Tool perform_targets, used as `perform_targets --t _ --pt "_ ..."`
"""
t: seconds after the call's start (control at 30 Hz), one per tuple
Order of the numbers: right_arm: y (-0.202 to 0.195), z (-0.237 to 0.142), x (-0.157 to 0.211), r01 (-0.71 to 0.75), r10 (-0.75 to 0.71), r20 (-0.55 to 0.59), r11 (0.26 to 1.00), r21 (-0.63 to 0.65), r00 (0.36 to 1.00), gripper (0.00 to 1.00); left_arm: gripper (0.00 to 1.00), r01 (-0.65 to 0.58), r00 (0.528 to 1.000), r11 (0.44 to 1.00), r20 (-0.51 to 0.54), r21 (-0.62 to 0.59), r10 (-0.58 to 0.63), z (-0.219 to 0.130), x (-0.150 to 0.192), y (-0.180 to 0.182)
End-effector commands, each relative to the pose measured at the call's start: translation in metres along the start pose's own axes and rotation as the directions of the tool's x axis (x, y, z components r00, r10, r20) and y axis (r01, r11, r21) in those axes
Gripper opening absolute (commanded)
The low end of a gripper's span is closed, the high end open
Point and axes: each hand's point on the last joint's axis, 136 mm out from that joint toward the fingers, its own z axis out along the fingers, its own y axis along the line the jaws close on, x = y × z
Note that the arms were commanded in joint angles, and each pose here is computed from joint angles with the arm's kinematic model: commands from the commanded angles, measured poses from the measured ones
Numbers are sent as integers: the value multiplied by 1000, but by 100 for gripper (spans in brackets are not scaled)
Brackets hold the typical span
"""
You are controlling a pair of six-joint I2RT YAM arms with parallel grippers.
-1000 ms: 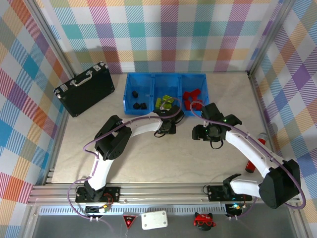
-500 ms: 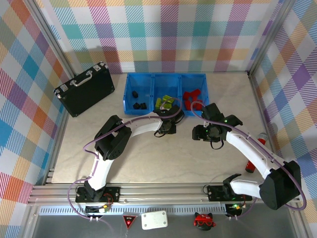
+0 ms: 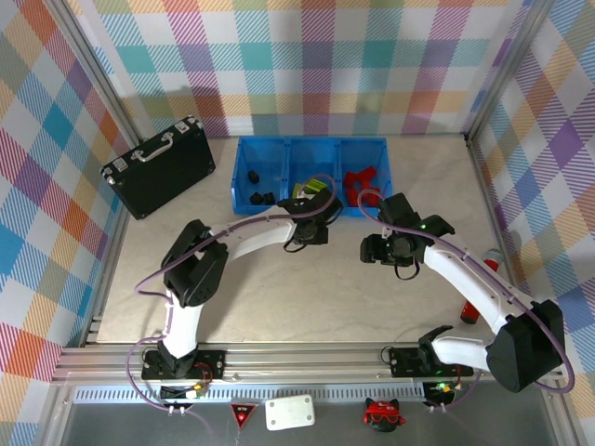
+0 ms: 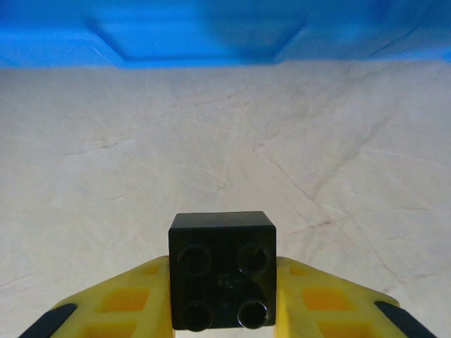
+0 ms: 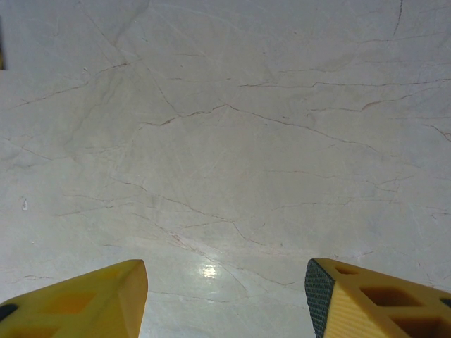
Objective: Sort the legos into containers by color
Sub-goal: Pick up the lego from the center of the table, then place the lego in the container.
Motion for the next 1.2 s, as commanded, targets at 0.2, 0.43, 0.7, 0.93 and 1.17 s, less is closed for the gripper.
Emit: perform_targets --t 0.2,0.43,0.7,0.93,1.17 --pt "2 2 1 -19 19 -26 1000 -12 999 63 32 64 990 997 127 -49 -58 -75 -47 76" --pt "6 2 0 -31 30 -34 999 -27 999 62 32 121 984 990 139 -68 -110 -77 -79 127" --pt "5 -2 -1 -31 30 -35 999 -15 999 62 32 112 989 991 104 -66 -105 -32 -122 140" --pt "2 -3 1 -42 41 -40 999 -4 998 62 32 133 989 989 78 -72 -127 17 -148 151" --pt "2 -3 1 -46 46 -43 999 0 998 62 32 139 989 987 52 -83 -135 56 -158 158"
